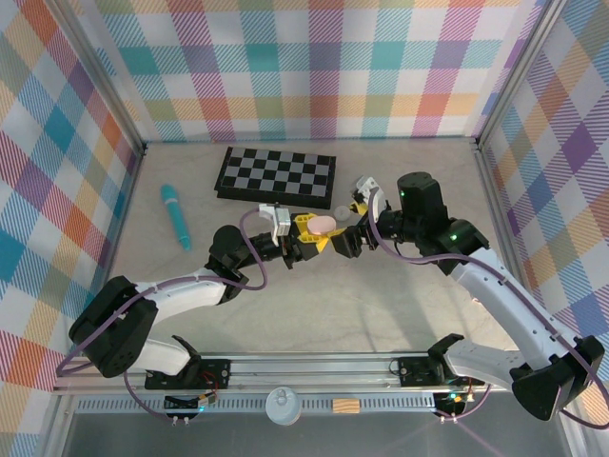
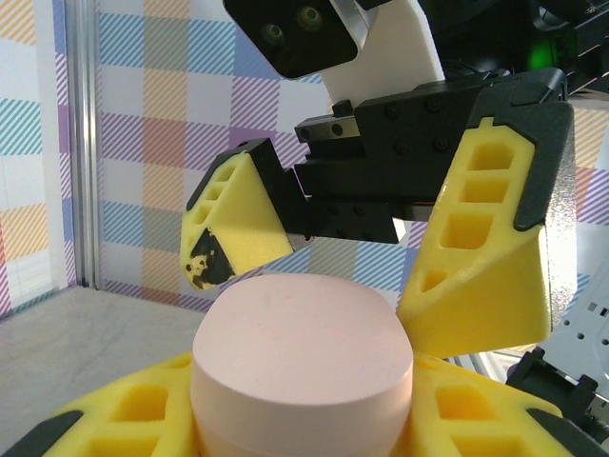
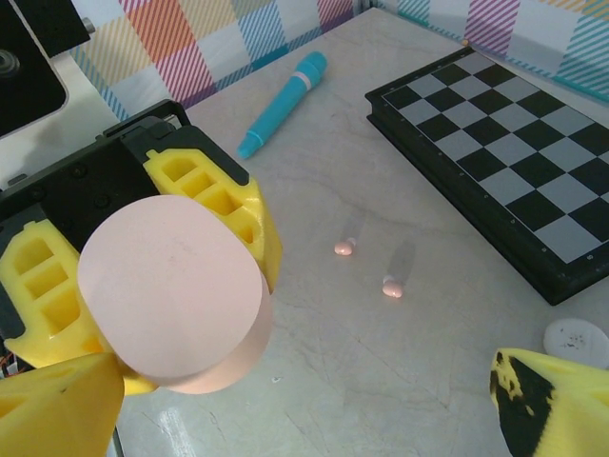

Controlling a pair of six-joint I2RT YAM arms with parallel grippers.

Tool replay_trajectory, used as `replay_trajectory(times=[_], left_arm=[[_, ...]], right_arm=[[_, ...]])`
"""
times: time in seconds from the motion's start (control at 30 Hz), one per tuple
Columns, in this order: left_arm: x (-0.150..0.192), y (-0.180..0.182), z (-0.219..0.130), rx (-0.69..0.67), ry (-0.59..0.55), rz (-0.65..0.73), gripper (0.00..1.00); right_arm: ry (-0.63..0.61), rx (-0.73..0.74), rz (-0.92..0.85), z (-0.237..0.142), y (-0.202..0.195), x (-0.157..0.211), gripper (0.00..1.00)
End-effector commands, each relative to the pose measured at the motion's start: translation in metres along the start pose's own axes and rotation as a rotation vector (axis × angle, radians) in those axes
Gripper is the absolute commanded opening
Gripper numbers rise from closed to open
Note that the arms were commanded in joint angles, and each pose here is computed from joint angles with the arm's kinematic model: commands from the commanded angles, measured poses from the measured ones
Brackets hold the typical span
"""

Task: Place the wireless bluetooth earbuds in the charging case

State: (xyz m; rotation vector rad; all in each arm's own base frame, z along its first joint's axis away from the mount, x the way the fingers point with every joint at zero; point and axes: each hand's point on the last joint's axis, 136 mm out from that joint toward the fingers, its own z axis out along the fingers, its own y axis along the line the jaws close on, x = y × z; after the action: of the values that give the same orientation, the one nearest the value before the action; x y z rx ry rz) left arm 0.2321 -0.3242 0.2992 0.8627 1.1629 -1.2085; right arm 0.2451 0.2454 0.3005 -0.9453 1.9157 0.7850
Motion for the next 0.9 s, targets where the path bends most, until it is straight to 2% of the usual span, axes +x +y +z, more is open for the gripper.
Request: replay_trajectory(times=[0.0,0.4,0.87], left_arm=[[-0.015,-0.023,-0.003,0.102,-0.035,0.033,0.33],[-0.015,-0.028,-0.004,0.122,-0.029,0.027,0.32],[-0.015,-0.028,-0.005,0.121,-0.028,0.038,0.32]], right_arm=[[-0.062,0.072,-0.015,-0.007,-0.013,-0.020,0.97],[-0.144,0.133,-0.021,-0.011,-0.025,-0.040,0.96],[-0.150,0.165,0.019,-0.011,-0.032,-0.052,0.96]])
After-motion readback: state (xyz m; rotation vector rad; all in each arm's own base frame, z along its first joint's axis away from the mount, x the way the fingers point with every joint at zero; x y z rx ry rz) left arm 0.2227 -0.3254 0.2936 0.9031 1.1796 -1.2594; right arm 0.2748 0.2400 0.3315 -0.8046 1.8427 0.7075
